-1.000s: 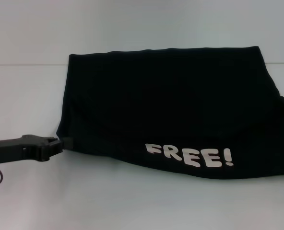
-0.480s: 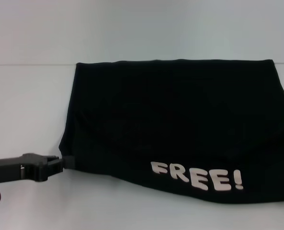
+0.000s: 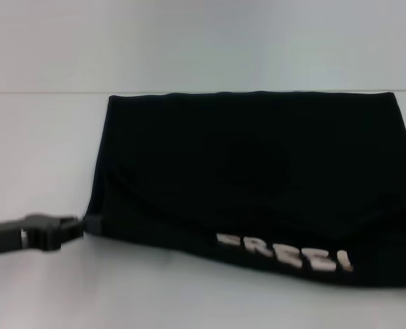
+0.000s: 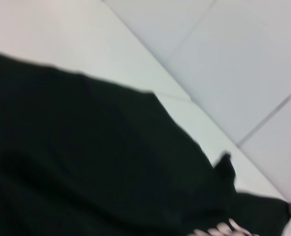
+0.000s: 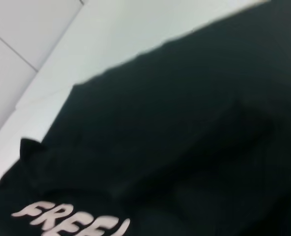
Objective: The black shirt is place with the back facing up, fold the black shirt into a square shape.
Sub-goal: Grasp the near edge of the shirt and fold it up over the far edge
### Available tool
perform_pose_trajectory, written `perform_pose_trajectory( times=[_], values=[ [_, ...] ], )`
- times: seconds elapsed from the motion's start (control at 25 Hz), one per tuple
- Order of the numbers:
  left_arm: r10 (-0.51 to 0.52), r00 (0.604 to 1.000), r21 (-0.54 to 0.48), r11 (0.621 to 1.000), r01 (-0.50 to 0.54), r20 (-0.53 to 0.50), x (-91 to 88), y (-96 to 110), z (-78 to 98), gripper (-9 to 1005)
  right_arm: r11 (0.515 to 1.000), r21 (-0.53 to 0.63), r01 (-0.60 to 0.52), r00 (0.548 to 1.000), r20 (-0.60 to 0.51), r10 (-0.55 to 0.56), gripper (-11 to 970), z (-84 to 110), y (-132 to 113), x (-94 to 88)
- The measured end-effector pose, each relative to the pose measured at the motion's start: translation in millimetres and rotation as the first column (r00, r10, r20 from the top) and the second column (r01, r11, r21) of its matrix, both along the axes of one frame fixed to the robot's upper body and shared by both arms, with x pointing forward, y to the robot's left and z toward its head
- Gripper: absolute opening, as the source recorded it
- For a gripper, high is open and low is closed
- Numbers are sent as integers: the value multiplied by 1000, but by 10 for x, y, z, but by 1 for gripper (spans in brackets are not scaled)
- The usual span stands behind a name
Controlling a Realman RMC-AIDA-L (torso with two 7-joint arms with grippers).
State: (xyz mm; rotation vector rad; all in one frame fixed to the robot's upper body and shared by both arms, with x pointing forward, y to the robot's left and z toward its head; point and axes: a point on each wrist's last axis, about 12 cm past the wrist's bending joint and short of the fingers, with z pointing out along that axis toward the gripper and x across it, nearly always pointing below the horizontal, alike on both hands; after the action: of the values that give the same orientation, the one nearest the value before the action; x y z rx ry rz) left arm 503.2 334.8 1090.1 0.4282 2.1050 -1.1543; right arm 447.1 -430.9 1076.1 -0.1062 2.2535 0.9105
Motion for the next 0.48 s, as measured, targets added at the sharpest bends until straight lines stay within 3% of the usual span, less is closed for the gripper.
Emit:
perform_pose_trajectory(
  times=[0.2, 0.36, 0.4, 0.48],
  values=[
    [69, 996, 15, 997, -70, 50, 397, -9, 171, 43, 999, -15, 45, 997, 69, -44, 34, 160, -10, 389],
    [157, 985, 49, 986, -161, 67, 859, -127, 264, 45, 998, -45, 52, 996, 70, -49, 34, 269, 66, 832],
    [180, 981, 59, 981, -185, 74, 971, -170, 282, 45, 996, -69, 63, 995, 79, -57, 34, 317, 134, 1061],
    [222, 970, 81, 970, -230, 94, 1168, -262, 320, 46, 994, -83, 75, 994, 88, -68, 34, 345, 165, 1170]
  ],
)
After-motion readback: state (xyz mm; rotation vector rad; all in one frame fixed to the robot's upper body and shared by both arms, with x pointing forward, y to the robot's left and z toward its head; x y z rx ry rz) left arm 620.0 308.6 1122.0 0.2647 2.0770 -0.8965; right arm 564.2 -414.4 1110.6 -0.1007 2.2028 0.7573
